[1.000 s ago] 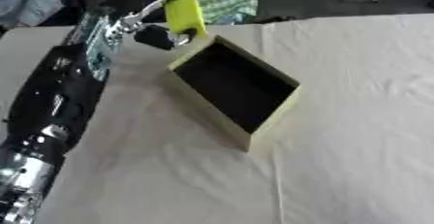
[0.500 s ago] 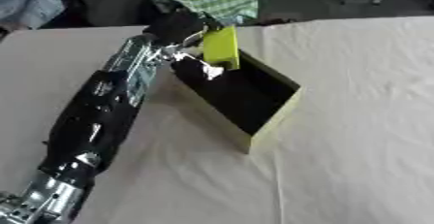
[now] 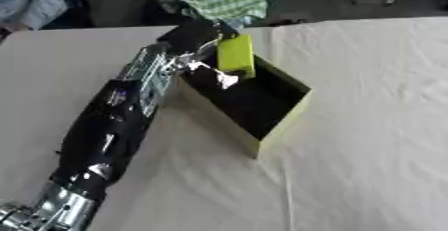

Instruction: Pick up objects on the table and place them in the box.

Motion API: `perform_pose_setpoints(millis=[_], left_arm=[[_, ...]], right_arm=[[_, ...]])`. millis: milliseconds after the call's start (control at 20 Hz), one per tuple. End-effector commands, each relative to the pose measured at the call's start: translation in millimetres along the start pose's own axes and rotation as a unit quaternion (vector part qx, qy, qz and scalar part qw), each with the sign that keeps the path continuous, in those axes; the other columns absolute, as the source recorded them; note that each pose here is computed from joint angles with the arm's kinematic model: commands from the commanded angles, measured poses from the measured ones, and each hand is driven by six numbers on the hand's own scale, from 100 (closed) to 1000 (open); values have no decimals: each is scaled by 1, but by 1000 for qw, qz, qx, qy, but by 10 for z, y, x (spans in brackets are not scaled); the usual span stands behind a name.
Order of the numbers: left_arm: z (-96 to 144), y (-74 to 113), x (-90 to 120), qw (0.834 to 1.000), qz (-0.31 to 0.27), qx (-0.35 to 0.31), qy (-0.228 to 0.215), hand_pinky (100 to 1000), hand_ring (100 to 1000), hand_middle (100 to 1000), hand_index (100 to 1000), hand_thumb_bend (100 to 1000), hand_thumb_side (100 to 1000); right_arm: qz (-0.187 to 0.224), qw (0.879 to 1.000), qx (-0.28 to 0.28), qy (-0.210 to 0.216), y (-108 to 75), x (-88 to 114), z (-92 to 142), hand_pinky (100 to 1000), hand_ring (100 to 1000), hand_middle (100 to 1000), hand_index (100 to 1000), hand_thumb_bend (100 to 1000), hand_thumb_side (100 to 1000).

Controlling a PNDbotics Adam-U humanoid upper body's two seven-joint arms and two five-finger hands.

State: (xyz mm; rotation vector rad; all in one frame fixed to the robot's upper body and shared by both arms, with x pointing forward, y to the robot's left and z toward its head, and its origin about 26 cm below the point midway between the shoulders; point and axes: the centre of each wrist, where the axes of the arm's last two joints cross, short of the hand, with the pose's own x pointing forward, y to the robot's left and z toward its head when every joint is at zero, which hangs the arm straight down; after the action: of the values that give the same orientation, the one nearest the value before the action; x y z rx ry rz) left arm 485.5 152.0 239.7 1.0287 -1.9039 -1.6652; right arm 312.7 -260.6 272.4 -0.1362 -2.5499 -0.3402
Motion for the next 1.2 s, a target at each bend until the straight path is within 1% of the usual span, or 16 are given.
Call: perform_pose_setpoints(millis=[50, 100, 150, 250, 350, 600, 650, 750, 800, 850, 900, 950, 1000, 1100, 1150, 1200], left_arm=[[-22, 97, -4, 999, -37, 2, 1, 1000, 951, 907, 938, 436, 888], [-22, 92, -5, 999, -46, -3, 6, 1000, 967, 933, 955, 573, 952], [-23, 93, -4, 999, -52, -7, 12, 1000, 970, 943, 965, 671, 998], [-25, 101, -2, 998, -58, -6, 23, 1000, 973, 948, 973, 768, 1000], [-25, 100, 0, 998, -60, 0, 31, 1000, 972, 947, 972, 796, 1000], [-22, 84, 2, 998, -60, 13, 34, 1000, 968, 943, 968, 791, 1000], [-22, 84, 6, 998, -58, 16, 33, 1000, 960, 935, 965, 758, 1000], [-17, 110, 15, 998, -48, 36, 35, 1000, 942, 914, 954, 615, 1000], [-7, 164, 9, 996, -41, 61, 41, 1000, 921, 885, 940, 486, 999], [11, 232, 0, 994, -30, 94, 47, 985, 894, 847, 928, 380, 977], [40, 329, -15, 989, -15, 140, 52, 947, 855, 799, 912, 280, 953], [81, 429, -34, 980, 4, 191, 57, 929, 835, 776, 906, 223, 956], [139, 555, -60, 963, 34, 258, 67, 826, 736, 658, 856, 100, 889], [293, 772, -122, 918, 97, 374, 89, 740, 665, 588, 797, 100, 818], [388, 866, -158, 895, 120, 417, 98, 726, 651, 577, 789, 100, 810], [482, 945, -188, 876, 137, 450, 104, 682, 615, 548, 760, 100, 787]], right_arm=[[-2, 1000, 2, -16, 3, 80, -54, 742, 729, 494, 809, 100, 635], [-2, 1000, 2, -16, 5, 80, -54, 742, 729, 494, 809, 100, 635], [-2, 1000, 2, -16, 6, 80, -54, 741, 729, 494, 808, 100, 635], [-2, 1000, 2, -16, 6, 81, -56, 741, 729, 494, 808, 100, 635], [-2, 1000, 1, -16, 5, 81, -56, 742, 729, 494, 808, 100, 634], [-3, 1000, 1, -16, 5, 82, -58, 741, 728, 494, 808, 100, 634], [-3, 1000, 1, -17, 6, 82, -58, 741, 727, 494, 808, 100, 633], [-3, 1000, 1, -16, 8, 82, -58, 741, 727, 494, 808, 100, 634], [-4, 1000, 1, -16, 8, 82, -58, 741, 727, 494, 808, 100, 634], [-4, 1000, 1, -16, 8, 82, -59, 741, 727, 495, 808, 100, 634], [-3, 1000, 1, -17, 6, 84, -60, 741, 727, 495, 808, 100, 634], [-3, 1000, 1, -18, 4, 85, -62, 741, 727, 495, 808, 100, 634], [-2, 1000, 1, -18, 0, 86, -64, 740, 726, 495, 807, 100, 634], [0, 1000, 1, -20, -10, 88, -67, 740, 726, 496, 807, 100, 635], [2, 1000, 0, -20, -19, 88, -68, 740, 726, 496, 807, 100, 635], [4, 1000, -1, -21, -28, 88, -68, 740, 725, 496, 806, 100, 635]])
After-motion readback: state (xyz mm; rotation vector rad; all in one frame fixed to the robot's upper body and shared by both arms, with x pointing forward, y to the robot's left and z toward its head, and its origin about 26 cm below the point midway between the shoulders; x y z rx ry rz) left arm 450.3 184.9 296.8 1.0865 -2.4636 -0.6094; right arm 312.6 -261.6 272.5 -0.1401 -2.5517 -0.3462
